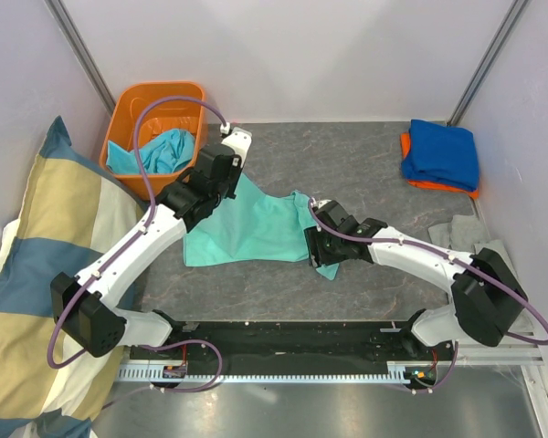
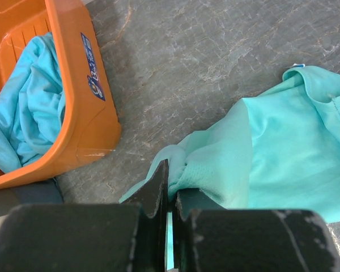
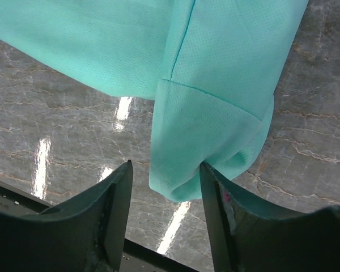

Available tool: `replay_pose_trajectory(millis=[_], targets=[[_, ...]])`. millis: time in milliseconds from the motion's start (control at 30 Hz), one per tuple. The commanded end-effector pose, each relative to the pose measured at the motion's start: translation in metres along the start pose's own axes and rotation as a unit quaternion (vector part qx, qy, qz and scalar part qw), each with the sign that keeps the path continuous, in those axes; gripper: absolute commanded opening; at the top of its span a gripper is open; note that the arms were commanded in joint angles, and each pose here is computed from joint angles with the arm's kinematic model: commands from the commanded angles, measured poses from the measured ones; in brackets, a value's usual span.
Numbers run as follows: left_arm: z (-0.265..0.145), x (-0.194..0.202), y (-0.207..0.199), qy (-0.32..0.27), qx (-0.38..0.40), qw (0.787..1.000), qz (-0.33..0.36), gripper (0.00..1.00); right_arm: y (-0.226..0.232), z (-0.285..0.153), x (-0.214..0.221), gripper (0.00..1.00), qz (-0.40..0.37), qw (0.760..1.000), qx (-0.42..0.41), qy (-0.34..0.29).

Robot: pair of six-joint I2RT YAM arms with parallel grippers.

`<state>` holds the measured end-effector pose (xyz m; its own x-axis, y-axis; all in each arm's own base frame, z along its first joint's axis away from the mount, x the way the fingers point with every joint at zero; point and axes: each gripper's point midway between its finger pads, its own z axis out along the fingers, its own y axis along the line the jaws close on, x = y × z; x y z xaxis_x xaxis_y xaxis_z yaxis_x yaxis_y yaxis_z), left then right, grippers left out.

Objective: Fold and stack the t-shirts
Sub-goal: Flatten the tshirt out

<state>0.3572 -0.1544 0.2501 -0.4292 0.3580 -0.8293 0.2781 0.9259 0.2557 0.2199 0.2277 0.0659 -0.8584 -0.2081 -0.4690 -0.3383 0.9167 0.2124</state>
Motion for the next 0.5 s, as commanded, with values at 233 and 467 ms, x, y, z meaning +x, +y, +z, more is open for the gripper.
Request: replay_pose_trajectory(millis=[233, 467], targets=[[-0.005, -0.004, 0.001, -0.022, -0.001, 0.999, -0.027, 0.02, -0.009, 0.013, 0.008, 0.46, 0.004, 1.000, 0.029, 0.007], [-0.004, 0.001, 0.002, -0.020, -0.003, 0.999, -0.029, 0.02, -0.012, 0.014, 0.008, 0.00, 0.008, 0.999, 0.035, 0.008]])
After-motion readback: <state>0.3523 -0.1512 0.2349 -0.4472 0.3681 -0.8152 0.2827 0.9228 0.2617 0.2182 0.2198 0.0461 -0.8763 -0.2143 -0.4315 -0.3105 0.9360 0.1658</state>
